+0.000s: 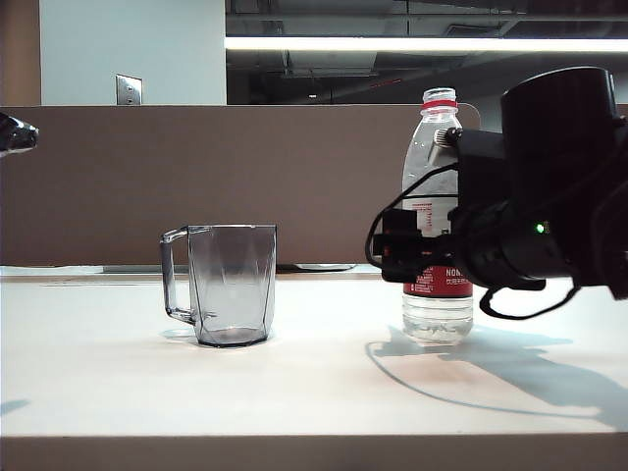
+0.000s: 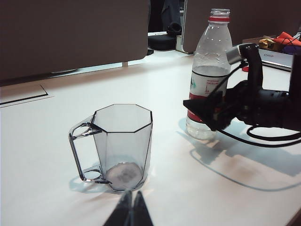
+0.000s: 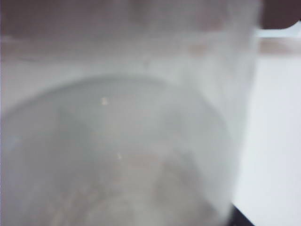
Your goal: Pick up the mineral water bottle on the table and pour water into the mug until it's half full.
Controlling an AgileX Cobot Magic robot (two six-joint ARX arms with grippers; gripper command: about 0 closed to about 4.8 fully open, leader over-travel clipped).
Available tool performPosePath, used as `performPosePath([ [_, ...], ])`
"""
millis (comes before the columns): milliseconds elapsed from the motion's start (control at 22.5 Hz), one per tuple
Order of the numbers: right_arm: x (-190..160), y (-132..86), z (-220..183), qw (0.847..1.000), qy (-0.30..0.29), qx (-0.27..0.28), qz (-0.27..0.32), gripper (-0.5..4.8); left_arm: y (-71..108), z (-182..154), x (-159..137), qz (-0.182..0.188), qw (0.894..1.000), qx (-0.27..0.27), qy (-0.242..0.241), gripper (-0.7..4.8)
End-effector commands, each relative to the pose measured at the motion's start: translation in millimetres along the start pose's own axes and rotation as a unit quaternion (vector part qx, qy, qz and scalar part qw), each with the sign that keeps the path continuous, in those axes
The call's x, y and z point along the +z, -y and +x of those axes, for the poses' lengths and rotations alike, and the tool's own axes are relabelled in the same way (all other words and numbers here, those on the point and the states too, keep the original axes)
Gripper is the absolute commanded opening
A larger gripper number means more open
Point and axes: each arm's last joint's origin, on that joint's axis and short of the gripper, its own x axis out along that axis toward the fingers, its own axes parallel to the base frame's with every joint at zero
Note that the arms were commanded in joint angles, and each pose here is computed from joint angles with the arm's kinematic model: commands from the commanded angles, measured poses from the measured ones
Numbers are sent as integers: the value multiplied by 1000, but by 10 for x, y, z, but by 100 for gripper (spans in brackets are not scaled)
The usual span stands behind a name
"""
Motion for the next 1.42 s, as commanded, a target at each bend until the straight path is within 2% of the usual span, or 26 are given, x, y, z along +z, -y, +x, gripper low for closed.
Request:
performPosePath([
  [44, 61, -14, 19, 1000, 20, 1, 7, 479, 2, -2, 22, 0, 1000, -2, 7, -5],
  [399, 66, -7, 25, 1000, 21, -1, 8, 477, 2, -2, 22, 0, 1000, -2, 7, -5],
  [444, 67, -3, 27, 1000, 21, -2, 8, 443, 2, -2, 22, 0, 1000, -2, 7, -5],
  [532, 67, 19, 33, 1000, 20, -6, 8, 306, 2, -2, 22, 0, 1000, -2, 7, -5],
  [710, 70, 22, 34, 1000, 21, -6, 8, 218, 2, -2, 22, 0, 1000, -2, 7, -5],
  [976, 89, 21, 30, 999, 31, -5, 4, 219, 2, -2, 22, 0, 1000, -2, 7, -5],
  [1242, 138, 11, 18, 996, 46, -6, -82, 219, 2, -2, 22, 0, 1000, -2, 7, -5],
  [1420, 192, 7, 7, 993, 55, -4, -107, 218, 2, -2, 22, 0, 1000, -2, 7, -5],
])
